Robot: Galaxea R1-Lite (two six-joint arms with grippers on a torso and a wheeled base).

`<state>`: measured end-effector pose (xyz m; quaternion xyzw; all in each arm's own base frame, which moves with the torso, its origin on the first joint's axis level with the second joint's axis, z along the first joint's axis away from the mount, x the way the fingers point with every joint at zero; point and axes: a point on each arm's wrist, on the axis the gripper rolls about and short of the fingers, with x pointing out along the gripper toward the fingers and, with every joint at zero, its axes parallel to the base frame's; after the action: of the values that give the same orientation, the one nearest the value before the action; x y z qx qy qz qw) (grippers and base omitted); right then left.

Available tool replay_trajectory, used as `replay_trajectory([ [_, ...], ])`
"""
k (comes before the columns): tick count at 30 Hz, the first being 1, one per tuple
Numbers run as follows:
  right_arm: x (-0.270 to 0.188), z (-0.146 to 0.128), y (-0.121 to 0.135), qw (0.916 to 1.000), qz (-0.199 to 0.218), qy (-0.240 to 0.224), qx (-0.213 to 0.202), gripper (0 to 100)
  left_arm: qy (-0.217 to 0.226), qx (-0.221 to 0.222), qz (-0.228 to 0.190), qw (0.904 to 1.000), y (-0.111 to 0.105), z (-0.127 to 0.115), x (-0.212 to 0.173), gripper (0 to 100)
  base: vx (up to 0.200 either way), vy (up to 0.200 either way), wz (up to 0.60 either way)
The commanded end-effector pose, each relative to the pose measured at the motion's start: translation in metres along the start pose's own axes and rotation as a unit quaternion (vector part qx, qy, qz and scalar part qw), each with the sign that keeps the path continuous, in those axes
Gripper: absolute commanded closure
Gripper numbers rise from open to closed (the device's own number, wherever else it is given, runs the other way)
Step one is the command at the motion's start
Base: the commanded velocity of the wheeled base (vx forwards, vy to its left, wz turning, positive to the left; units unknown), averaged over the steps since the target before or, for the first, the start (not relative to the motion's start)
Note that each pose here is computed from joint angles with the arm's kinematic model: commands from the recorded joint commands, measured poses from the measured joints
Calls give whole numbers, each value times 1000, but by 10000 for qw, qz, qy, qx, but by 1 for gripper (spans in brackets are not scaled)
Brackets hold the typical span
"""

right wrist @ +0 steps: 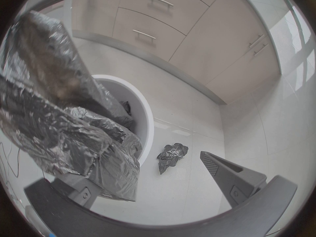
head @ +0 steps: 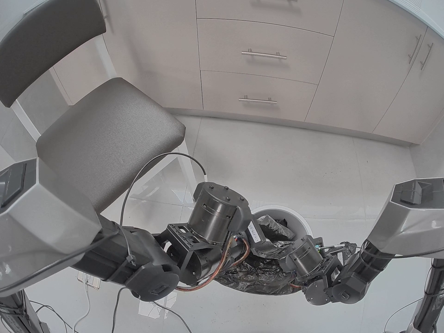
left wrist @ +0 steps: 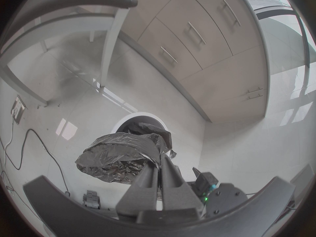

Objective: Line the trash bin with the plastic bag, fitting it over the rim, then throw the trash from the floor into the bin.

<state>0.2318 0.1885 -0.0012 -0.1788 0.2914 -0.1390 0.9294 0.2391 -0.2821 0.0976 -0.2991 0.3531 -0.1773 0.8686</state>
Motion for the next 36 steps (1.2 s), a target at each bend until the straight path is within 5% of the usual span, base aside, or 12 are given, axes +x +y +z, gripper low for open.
replay_trajectory([
  [1,9,15,-13,9990,-119,-30,424,0,223,-112,-187,9995,6,11,4,100,0,0,0],
  [3,11,16,-14,9988,-48,15,492,0,284,-156,-291,9991,6,16,8,100,0,0,0],
  [6,11,23,-19,9935,729,115,864,0,340,-120,-252,9990,13,19,16,100,0,0,0],
  [9,18,28,-26,9887,1045,224,1053,0,357,176,-105,9992,21,16,25,100,0,0,0],
  [26,65,31,-33,9788,924,-132,1823,0,-318,795,282,9959,12,21,48,100,0,0,0],
  [36,71,33,-36,9761,887,-249,1969,0,-892,1375,583,9848,-2,26,68,100,0,0,0],
])
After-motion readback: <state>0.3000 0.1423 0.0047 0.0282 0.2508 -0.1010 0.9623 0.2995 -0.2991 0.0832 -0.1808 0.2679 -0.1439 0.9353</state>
